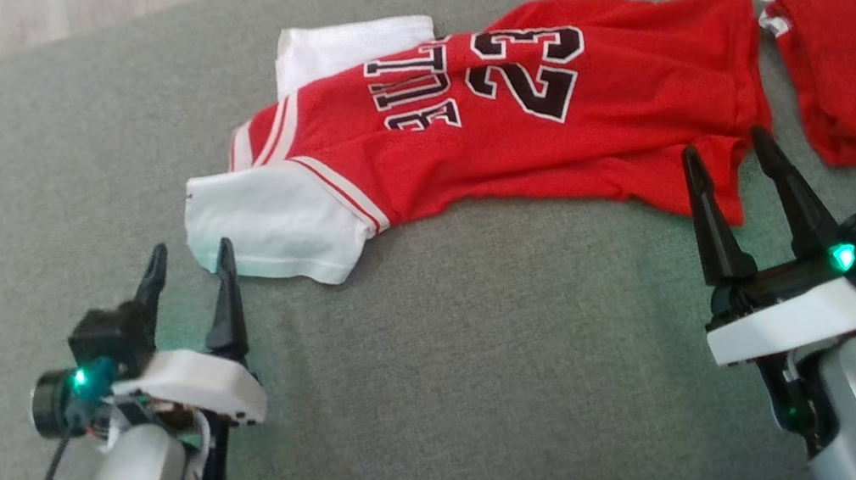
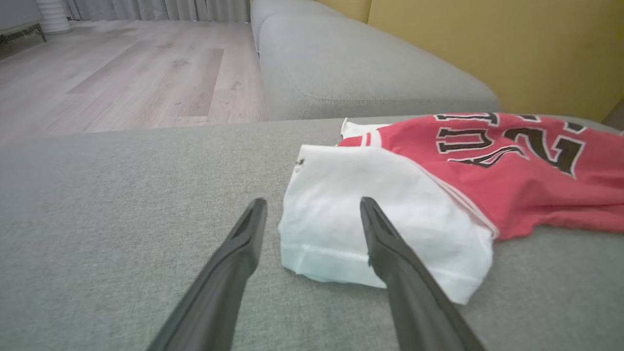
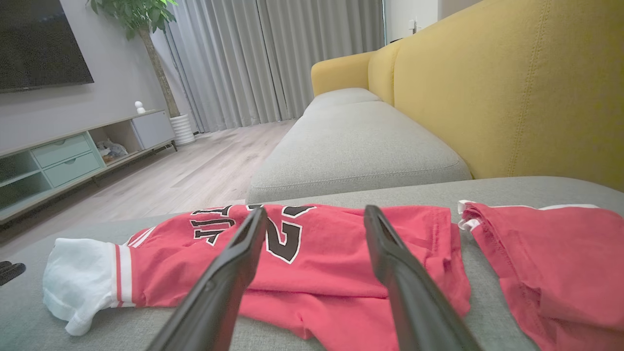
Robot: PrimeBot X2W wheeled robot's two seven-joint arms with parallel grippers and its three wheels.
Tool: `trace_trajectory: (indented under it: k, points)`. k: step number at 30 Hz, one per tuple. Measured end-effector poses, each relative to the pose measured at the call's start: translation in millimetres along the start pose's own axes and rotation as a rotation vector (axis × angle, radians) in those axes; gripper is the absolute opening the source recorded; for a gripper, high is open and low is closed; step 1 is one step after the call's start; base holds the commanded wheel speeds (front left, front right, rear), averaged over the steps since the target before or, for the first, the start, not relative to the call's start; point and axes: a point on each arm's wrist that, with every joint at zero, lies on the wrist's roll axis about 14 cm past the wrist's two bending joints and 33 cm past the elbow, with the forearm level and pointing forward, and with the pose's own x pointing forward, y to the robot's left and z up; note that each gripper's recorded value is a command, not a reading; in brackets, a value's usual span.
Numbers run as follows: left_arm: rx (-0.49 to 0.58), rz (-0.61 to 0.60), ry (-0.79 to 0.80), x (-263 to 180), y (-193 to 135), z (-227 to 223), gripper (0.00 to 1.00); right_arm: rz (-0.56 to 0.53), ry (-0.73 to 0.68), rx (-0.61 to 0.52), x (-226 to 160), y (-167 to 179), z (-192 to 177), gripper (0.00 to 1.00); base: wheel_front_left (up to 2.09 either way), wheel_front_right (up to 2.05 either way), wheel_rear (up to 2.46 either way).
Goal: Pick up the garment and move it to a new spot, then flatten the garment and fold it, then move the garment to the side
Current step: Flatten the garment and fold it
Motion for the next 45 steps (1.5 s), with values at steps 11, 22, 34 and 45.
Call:
trace_trajectory:
  k: [11, 22, 34, 45]
  points:
    - [0.078, -0.002, 0.156, 37, 15, -30, 1.00, -0.040, 0.031, -0.004, 4, -16, -12, 1.00, 0.00, 0.00, 0.00]
    - [0.102, -0.018, 0.235, 41, 15, -41, 0.00, -0.045, 0.014, -0.003, 6, -18, -6, 1.00, 0.00, 0.00, 0.00]
    - [0.087, -0.011, 0.108, 12, 9, -15, 0.00, -0.008, -0.033, -0.001, 3, -3, 13, 1.00, 0.00, 0.00, 0.00]
    - [0.053, 0.056, 0.046, -46, 21, -7, 0.00, 0.049, -0.024, 0.000, -11, 20, 12, 1.00, 0.00, 0.00, 0.00]
